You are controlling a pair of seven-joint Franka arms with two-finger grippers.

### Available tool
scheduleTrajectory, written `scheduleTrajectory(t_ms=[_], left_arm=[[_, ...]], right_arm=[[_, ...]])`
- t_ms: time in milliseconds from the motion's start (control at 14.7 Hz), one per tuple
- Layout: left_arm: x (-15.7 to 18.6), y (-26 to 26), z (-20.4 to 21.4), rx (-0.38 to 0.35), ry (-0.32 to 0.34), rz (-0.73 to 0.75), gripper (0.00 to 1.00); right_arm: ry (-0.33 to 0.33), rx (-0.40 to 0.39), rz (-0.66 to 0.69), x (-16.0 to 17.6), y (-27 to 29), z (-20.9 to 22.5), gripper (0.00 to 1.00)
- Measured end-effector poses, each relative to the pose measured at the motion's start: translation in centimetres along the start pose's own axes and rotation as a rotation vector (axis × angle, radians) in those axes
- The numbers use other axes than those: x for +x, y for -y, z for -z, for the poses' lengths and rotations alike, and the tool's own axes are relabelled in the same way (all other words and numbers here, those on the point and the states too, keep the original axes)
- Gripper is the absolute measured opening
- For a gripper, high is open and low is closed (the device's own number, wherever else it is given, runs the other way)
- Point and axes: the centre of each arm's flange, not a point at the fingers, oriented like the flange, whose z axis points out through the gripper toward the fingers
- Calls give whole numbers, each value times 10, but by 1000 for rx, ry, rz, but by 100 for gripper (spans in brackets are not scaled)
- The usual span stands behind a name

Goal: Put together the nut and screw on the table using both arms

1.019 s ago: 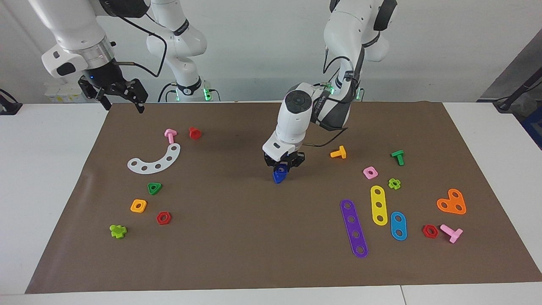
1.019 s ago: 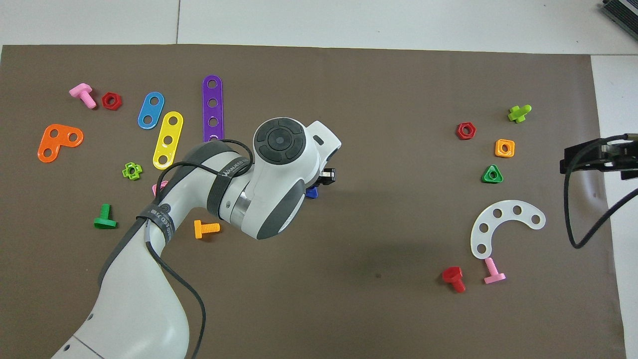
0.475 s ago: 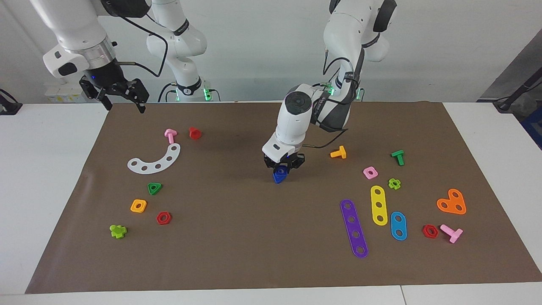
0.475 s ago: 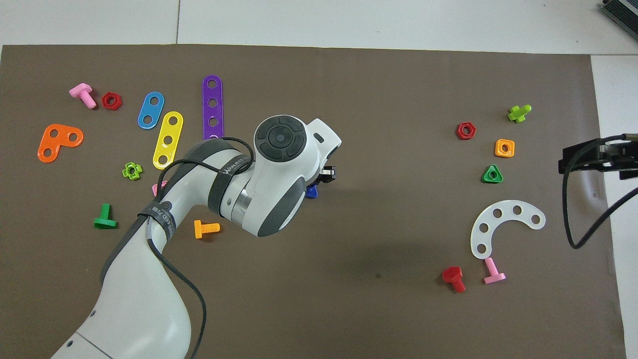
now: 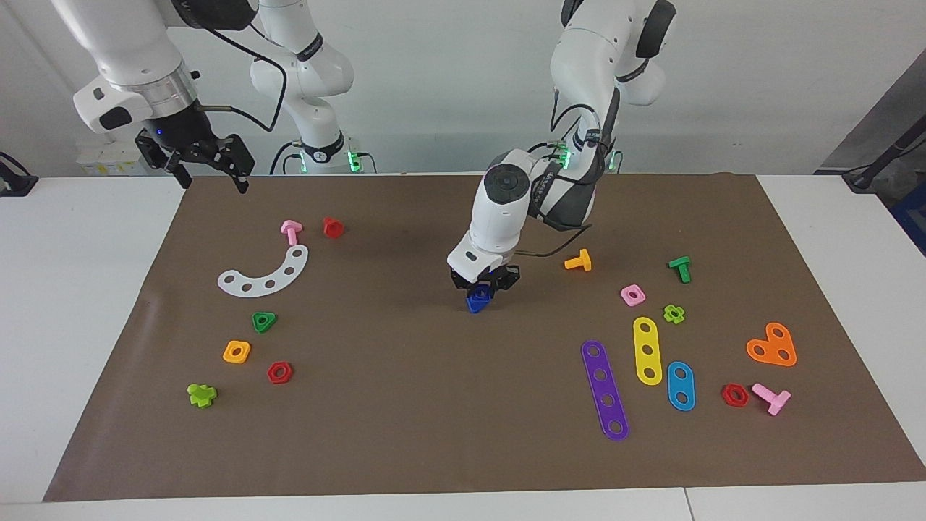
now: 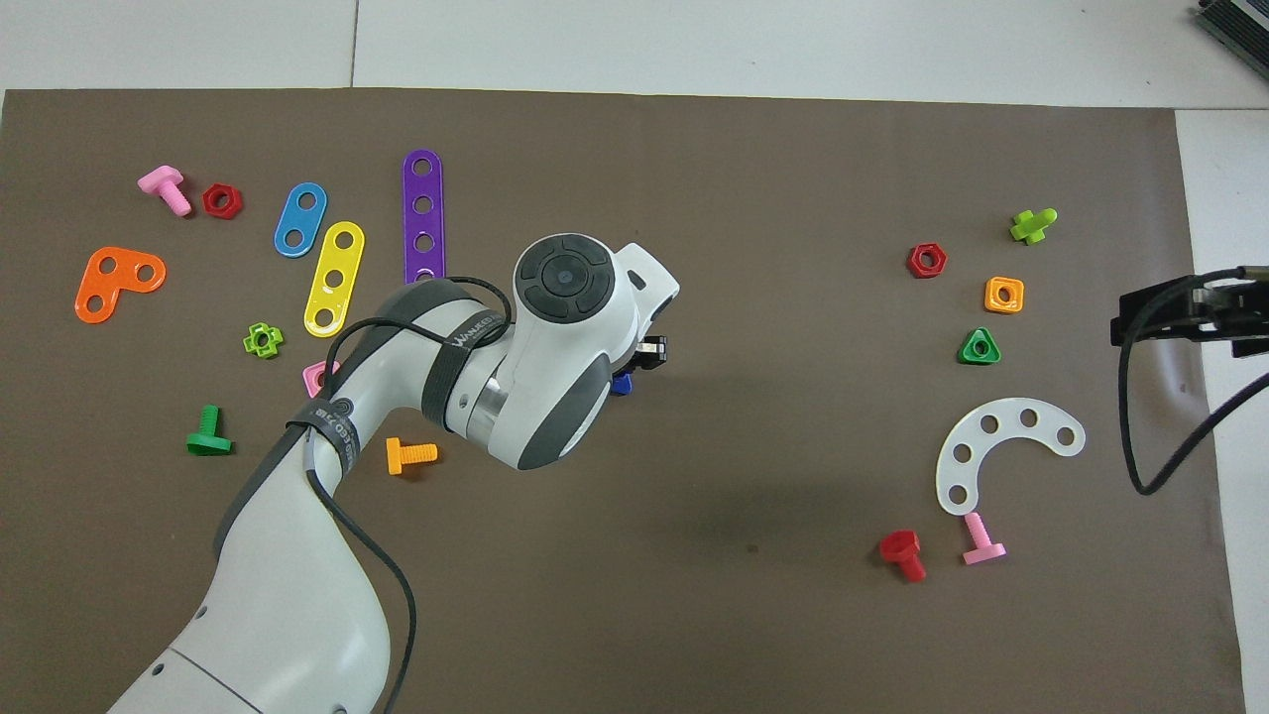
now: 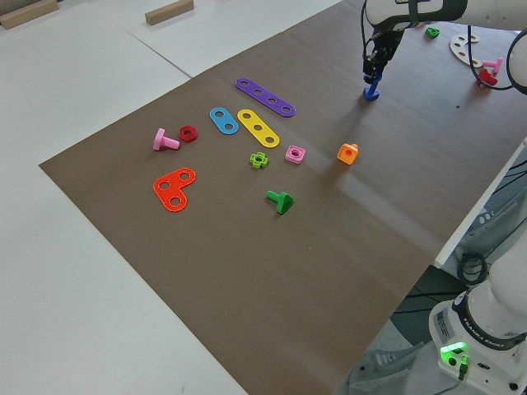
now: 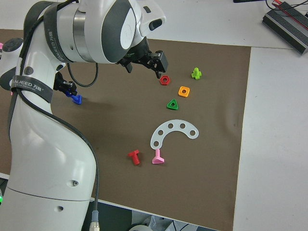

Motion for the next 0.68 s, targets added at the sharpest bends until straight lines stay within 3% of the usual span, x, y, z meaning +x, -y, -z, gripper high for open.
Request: scheduleTrajectory(t_ms=[679], left_arm=[[-1, -1, 0, 2, -4, -4, 46]], right_arm=[[0, 0, 0, 0, 0, 0, 100]])
